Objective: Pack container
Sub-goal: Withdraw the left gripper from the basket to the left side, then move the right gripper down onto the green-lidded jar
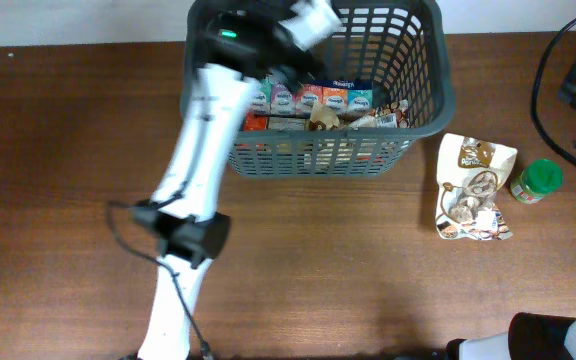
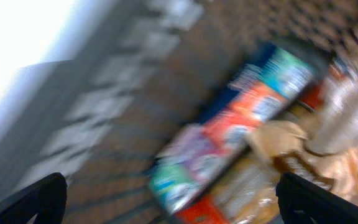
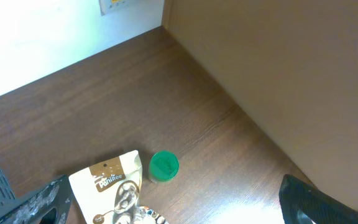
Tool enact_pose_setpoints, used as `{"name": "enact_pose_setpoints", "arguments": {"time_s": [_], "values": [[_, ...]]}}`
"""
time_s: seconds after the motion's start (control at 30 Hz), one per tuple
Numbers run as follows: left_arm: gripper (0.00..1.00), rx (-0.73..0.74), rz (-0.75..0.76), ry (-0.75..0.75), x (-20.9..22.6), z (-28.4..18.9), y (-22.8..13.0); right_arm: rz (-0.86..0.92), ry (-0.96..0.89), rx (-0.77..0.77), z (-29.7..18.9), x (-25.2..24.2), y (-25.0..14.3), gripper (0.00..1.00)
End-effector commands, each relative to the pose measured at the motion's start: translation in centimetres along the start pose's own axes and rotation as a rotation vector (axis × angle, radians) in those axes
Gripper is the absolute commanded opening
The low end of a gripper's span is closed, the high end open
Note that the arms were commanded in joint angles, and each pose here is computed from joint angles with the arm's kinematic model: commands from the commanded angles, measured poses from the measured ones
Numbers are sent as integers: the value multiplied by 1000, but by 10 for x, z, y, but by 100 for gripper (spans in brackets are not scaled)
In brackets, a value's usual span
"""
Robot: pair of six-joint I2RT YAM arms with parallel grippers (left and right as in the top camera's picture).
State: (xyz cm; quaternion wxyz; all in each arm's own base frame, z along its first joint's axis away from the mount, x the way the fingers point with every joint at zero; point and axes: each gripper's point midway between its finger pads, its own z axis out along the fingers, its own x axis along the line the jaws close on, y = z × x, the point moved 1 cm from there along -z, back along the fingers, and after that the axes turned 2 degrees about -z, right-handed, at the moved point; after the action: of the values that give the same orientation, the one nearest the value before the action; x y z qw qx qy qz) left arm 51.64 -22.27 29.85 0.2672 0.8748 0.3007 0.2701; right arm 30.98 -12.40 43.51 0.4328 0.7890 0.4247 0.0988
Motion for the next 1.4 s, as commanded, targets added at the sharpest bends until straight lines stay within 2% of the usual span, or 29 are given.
{"name": "enact_pose_setpoints", "arguments": {"time_s": [0.0, 0.13, 0.27, 0.47, 0.67, 0.87, 0.93, 1.03, 1.27, 1.37], "values": [[99, -268, -209, 78, 58, -125, 27, 12, -20, -10, -1, -2, 2, 99], [99, -290, -431, 178, 112, -173, -7, 12, -20, -11, -1, -2, 2, 99], [99, -199, -687, 261, 157, -192, -72, 12, -20, -11, -1, -2, 2, 99], [99, 14, -889, 323, 188, -194, -168, 12, 51, 5, -1, 9, -1, 99], [99, 208, -1018, 338, 197, -180, -240, 22, 179, 16, 4, 36, 3, 99], [99, 353, -1082, 260, 175, -167, -270, -56, 132, 183, 55, 59, -24, 100], [99, 385, -1093, 240, 168, -164, -275, -56, 96, 264, 83, 65, -38, 96], [99, 388, -1094, 238, 168, -164, -276, 45, 15, 381, 128, 56, -57, 96], [99, 388, -1094, 238, 168, -164, -276, 171, -42, 508, 177, 20, -77, 96], [99, 388, -1094, 238, 168, -164, -276, 213, -24, 600, 197, 14, -97, 96]]}}
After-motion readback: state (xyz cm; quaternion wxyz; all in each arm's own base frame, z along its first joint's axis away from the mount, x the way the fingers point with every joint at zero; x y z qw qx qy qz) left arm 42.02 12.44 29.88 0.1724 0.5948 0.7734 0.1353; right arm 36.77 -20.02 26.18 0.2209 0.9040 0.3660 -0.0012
